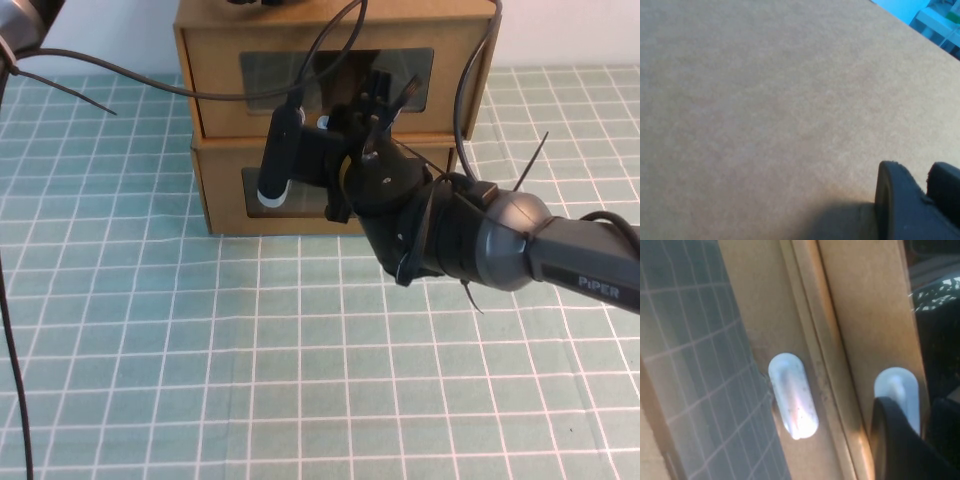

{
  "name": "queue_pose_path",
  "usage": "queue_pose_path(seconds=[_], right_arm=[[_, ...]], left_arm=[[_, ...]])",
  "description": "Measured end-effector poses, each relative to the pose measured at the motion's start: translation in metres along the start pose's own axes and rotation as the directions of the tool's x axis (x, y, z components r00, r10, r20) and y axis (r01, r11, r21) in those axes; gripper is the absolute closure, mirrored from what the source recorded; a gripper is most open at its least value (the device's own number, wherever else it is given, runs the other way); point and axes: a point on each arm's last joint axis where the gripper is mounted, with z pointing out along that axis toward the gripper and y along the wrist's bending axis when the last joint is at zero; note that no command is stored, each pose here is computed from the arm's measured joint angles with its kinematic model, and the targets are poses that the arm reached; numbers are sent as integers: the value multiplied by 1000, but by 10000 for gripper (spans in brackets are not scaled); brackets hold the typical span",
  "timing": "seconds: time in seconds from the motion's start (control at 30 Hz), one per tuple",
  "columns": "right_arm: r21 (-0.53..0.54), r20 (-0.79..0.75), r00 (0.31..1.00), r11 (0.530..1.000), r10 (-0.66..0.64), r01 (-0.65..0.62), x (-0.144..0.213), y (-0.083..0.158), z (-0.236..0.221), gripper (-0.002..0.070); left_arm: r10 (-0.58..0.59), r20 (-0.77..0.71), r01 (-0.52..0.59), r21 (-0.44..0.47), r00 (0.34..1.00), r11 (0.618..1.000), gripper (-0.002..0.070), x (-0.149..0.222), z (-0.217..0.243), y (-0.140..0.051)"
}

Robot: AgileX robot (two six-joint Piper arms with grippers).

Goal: Open the shoe box
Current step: 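Pull the top drawer of the cardboard box fully open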

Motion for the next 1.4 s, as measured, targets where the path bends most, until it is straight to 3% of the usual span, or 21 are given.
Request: queue_pose_path(seconds=[0.27,0.37,0.57,0.77,0.87,1.03,1.1,1.4], right_arm=[[43,-41,998,998,-50,52,-6,10,-11,573],[9,-71,996,999,-52,53,-2,25,-23,655],[-72,-60,998,997,-36,31,-1,54,-63,685],[-66,-28,999,998,-26,24,-6,48,-86,686],[-31,-39,999,999,8,-10,-6,33,-79,659],[11,-11,996,996,86,-86,-8,0,-62,466],[11,-2,996,996,90,-90,-9,-5,-55,423],[-14,-8,1000,1000,0,0,-10,9,-31,431]], left_arm=[[-4,-6,4,-4,1000,1000,557,0,0,0],[-2,-8,2,-7,1000,1000,557,0,0,0],[-1,-10,1,-10,1000,1000,557,1,0,1],[-15,-12,15,-17,1000,1000,557,1,0,1],[-21,-10,20,-18,1000,1000,557,0,-1,1],[-21,-10,21,-18,1000,1000,557,0,-1,1],[-21,-10,21,-18,1000,1000,557,0,-1,1],[-23,-10,22,-18,1000,1000,557,0,-1,1]])
